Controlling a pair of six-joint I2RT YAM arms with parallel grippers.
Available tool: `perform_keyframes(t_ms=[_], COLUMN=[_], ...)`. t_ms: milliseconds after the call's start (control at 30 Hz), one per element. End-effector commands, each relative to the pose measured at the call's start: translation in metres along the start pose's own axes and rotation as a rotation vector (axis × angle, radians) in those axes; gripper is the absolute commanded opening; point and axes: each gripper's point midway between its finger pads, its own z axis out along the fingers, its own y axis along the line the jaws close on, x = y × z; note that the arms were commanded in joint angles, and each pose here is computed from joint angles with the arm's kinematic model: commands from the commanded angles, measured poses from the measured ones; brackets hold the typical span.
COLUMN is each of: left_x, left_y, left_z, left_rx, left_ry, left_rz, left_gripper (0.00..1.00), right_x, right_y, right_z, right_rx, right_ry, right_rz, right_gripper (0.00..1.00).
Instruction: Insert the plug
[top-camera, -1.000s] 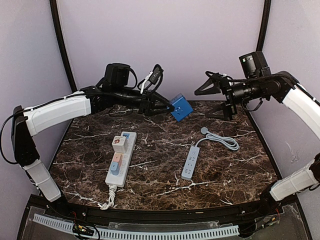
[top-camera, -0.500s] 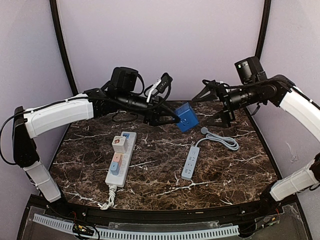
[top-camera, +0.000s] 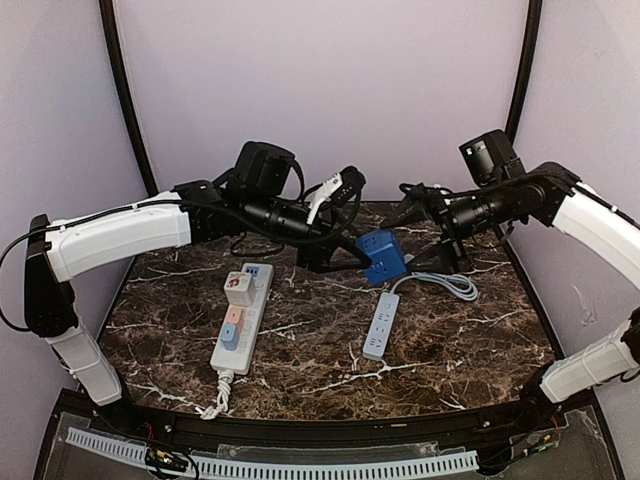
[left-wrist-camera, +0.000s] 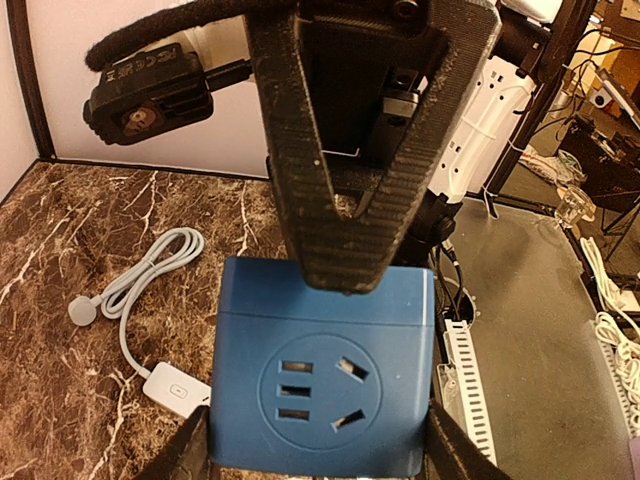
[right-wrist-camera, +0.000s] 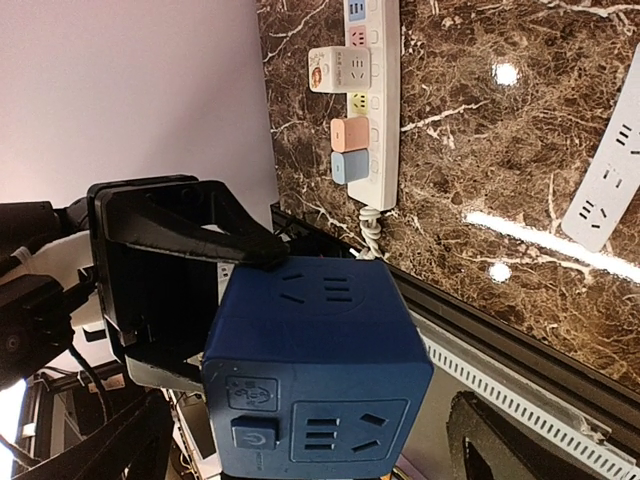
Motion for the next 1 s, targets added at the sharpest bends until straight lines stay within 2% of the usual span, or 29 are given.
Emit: perform_keyframes(t_ms=[0, 367, 600, 967], left_x=[-0.024, -0.026, -0.027, -0.027], left_y=[-0.01, -0.01, -0.008, -0.004], left_z=[-0.013, -0.008, -0.004, 0.0], left_rx=[-0.03, -0.049, -0.048, -0.055], left_ry=[-0.041, -0.055, -0.07, -0.099], left_rz=[0.076, 0.077, 0.067, 0.049], left_gripper=[0.01, 0.01, 0.01, 0.01], right_x=[0.002, 0.005, 0.004, 0.004], right_y=[0.002, -0.004, -0.008, -0.01], right_z=[-0.002, 0.006, 0.011, 0.013], right_rx=[-0.016, -0.022, -0.017, -0.036], right_ry=[-0.027, -0.025, -0.026, -0.029], right_rz=[-0.005, 0.016, 0.024, 0.026], right_gripper=[0.94, 0.82, 0.78, 0.63])
